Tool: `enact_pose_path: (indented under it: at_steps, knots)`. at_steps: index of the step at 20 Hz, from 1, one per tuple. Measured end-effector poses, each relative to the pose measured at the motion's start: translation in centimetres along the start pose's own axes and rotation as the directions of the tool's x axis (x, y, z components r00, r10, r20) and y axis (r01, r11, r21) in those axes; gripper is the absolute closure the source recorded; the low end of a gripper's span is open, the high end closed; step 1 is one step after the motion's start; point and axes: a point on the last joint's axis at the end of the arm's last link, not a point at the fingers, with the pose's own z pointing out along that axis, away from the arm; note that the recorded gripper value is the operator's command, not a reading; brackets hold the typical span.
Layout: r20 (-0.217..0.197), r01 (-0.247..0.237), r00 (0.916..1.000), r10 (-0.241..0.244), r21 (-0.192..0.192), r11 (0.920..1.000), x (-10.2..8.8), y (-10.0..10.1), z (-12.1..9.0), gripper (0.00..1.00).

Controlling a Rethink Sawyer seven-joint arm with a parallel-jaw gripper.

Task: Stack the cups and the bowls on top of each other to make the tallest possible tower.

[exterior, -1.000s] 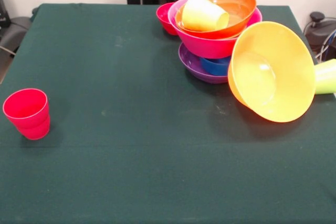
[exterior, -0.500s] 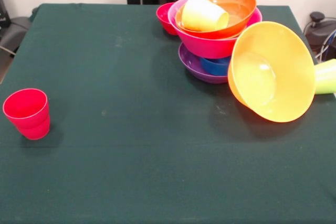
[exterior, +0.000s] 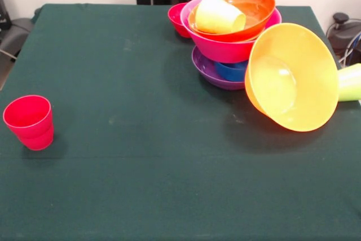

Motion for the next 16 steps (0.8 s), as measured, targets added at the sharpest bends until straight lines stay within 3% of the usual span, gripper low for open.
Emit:
enact_pose_path:
  at_steps: [10, 16]
  knots:
    - [-0.058, -0.054, 0.9969, 0.054, -0.012, 0.9984, -3.0, -2.3, 4.4, 0.0]
    - [-0.065, -0.077, 0.9951, 0.074, -0.039, 0.9963, -5.4, -2.7, 5.6, 0.0]
